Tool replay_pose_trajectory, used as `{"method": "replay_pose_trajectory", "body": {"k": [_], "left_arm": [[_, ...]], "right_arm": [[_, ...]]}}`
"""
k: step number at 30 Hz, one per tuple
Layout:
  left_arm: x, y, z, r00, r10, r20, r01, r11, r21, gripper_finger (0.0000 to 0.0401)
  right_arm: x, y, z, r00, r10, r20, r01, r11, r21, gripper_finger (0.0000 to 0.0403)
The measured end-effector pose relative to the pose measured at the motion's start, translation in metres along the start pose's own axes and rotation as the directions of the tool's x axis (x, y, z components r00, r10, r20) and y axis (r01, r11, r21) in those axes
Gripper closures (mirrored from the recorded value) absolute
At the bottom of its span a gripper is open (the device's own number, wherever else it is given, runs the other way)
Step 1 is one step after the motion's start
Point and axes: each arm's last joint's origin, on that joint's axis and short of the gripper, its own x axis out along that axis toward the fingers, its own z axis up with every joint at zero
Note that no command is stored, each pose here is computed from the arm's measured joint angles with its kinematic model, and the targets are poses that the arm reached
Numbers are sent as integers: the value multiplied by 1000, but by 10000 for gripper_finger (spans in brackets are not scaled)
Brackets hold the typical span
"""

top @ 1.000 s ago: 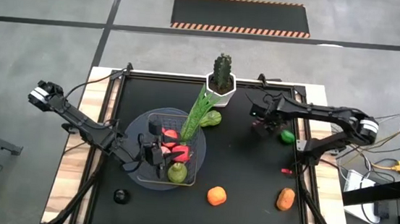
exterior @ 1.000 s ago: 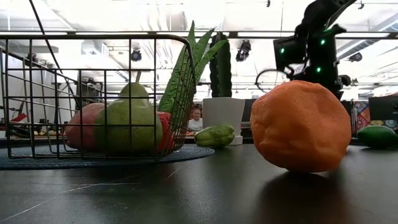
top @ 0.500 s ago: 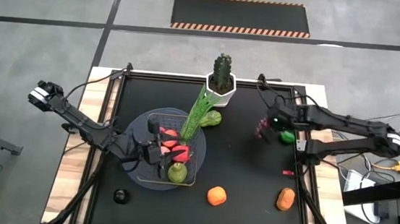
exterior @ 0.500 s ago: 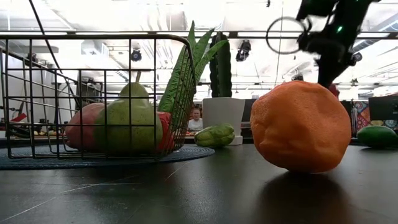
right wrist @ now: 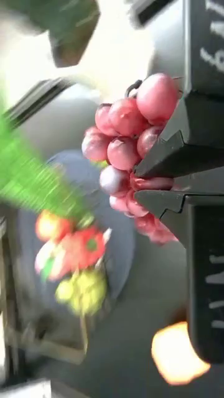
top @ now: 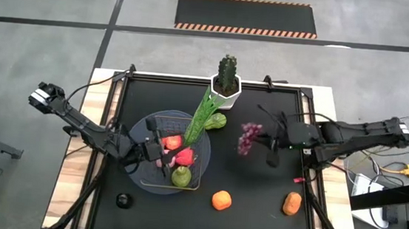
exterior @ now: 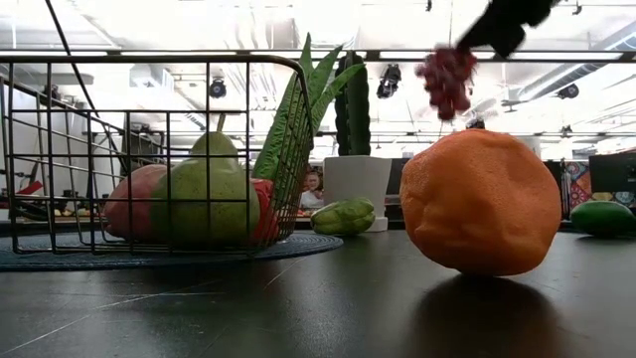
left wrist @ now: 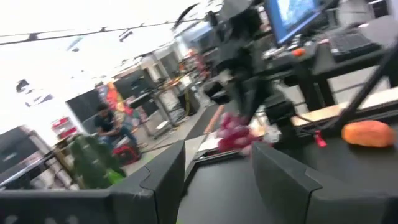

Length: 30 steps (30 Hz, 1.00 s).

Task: Build produce basket
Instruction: Put the red grapes into the wire basket

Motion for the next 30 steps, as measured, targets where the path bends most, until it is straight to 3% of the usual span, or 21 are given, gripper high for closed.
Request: {"method": "replay_pose_trajectory", "body": {"k": [7,17,27,30], "left_arm": [[-2,1,3,1000,22,10,-22,999,-40,234],[-4,2,5,1000,20,17,-19,999,-50,234],[-8,2,8,1000,7,26,-6,998,-57,234],[-8,2,8,1000,7,26,-6,998,-57,234]], "right_arm": [[12,32,21,968,131,212,-83,971,-224,381],[51,53,38,918,145,370,-3,934,-357,381],[101,65,37,886,-63,460,240,910,-337,381],[115,67,34,876,-97,473,272,909,-316,381]]}}
